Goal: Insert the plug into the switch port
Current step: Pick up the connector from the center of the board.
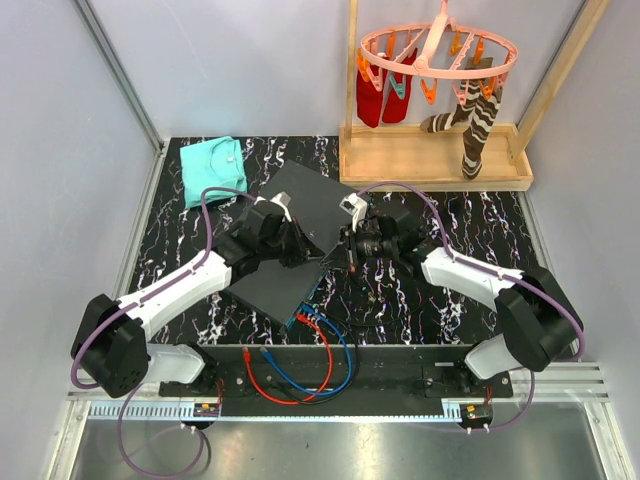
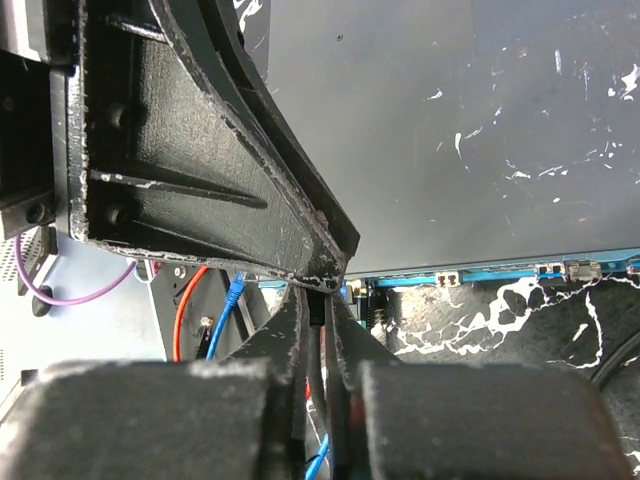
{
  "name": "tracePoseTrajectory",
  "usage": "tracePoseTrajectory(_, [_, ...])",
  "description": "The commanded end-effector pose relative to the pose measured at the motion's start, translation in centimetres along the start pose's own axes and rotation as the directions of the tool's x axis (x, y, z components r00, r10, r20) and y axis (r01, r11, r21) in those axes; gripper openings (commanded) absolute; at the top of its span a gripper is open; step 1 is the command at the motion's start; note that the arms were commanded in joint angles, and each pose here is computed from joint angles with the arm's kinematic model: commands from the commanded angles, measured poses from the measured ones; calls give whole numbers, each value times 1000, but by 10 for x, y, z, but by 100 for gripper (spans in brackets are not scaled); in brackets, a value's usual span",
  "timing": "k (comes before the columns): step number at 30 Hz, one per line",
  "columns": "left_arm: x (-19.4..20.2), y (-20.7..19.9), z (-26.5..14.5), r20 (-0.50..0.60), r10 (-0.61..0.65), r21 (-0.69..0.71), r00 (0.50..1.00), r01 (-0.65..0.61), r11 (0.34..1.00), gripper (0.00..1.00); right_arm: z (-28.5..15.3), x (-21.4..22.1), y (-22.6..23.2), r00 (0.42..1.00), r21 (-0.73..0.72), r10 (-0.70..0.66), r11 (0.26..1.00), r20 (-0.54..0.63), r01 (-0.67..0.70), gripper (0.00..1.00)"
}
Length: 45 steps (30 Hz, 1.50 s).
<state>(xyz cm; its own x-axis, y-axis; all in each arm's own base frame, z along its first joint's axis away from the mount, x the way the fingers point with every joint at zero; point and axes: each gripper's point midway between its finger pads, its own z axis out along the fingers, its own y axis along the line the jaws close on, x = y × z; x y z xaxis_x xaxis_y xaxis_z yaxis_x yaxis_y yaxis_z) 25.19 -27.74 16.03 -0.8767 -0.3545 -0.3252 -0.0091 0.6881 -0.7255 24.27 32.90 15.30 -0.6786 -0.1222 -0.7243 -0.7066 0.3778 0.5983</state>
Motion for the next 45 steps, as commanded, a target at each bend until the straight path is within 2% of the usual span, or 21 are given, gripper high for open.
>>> tracePoseTrajectory(1, [-9,-7,-1,46,-58,8,997,58,998,0,-1,-20,16,995,-19,-78,997,68,80,28])
tracePoseTrajectory(4, [-7,1,-5,56,-131,-32,990,133,991,0,-7,-19,9,991,77,-117,991,69,112,55])
tracePoseTrajectory(6, [-7,4,-6,62,-176,-53,982,180,982,0,-16,-24,9,977,184,-197,966,82,180,60])
tracePoseTrajectory(8, [-5,7,-7,61,-203,-70,977,207,976,0,-27,-32,6,956,297,-271,927,110,229,62])
tracePoseTrajectory(14, [-6,5,-11,67,-257,-80,964,262,962,0,-35,-32,8,889,475,-451,801,81,364,62])
tracePoseTrajectory(24, [-10,-1,-14,75,-285,-85,956,291,953,0,-8,-11,12,808,552,-587,658,-50,512,57])
tracePoseTrajectory(31, [-11,-3,-15,72,-287,-89,955,293,952,0,6,-3,10,790,568,-608,623,-82,538,49])
tracePoseTrajectory(34, [-10,-3,-15,70,-286,-91,956,292,952,0,10,-3,10,784,570,-615,614,-88,546,40])
tracePoseTrajectory(37, [-10,-1,-14,68,-284,-97,956,290,952,0,11,-3,9,779,577,-620,603,-96,551,28])
tracePoseTrajectory(38, [-9,-1,-14,67,-285,-98,956,290,952,0,11,-4,10,777,577,-622,602,-95,552,15])
tracePoseTrajectory(39, [-9,0,-14,69,-282,-102,957,288,952,0,11,-4,11,778,576,-622,603,-93,551,7])
tracePoseTrajectory(41, [-10,0,-15,74,-277,-106,958,284,953,0,10,-4,14,783,571,-616,615,-83,544,0])
tracePoseTrajectory(43, [-13,3,-15,88,-260,-116,962,269,956,4,9,-3,19,788,555,-611,632,-71,541,0])
tracePoseTrajectory(45, [-19,8,-19,120,-211,-138,970,227,964,18,9,2,21,800,540,-596,650,-75,535,0])
